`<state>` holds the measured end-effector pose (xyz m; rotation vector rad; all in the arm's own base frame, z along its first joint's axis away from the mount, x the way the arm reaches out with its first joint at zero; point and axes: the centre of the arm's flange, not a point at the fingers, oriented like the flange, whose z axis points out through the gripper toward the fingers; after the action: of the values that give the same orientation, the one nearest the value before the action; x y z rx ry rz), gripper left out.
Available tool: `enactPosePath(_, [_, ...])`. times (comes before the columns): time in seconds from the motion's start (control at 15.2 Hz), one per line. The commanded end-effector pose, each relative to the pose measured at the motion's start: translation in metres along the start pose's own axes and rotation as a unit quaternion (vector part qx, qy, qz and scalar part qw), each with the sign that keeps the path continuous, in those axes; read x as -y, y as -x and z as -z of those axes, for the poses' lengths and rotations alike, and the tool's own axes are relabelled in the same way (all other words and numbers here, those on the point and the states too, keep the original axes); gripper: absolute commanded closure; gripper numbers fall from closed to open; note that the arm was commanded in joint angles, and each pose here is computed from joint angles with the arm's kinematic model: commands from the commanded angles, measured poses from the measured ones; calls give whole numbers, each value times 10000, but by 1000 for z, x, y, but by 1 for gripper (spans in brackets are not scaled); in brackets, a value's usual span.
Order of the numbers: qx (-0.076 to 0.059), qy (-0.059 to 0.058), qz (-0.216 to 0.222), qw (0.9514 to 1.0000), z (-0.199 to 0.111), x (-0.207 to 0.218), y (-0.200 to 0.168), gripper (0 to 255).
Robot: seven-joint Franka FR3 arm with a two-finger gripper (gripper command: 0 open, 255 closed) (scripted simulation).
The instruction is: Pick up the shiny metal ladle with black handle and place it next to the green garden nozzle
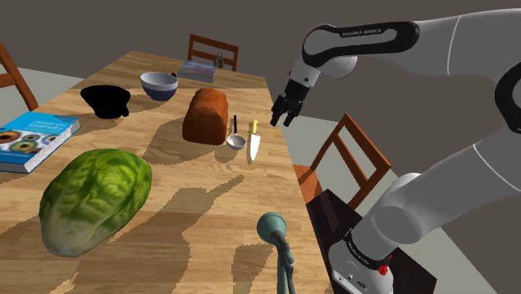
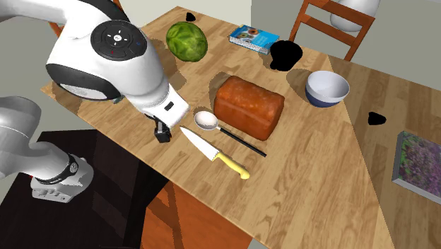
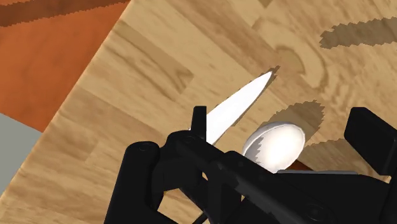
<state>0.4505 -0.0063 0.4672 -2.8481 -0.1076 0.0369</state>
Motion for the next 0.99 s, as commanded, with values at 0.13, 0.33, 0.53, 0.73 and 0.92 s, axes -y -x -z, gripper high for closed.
enactPosePath(0.13, [-63,-376,-155,9992,-34,-15,-41,0])
enactPosePath(0.33, [-105,-655,-267,9974,-58,-25,-72,0])
enactPosePath(0.53, [-146,-935,-378,9948,-83,-34,-102,0])
enactPosePath(0.73, [-165,-1058,-427,9933,-99,-37,-116,0])
enactPosePath(0.92, [-165,-1058,-427,9933,-115,-34,-116,0])
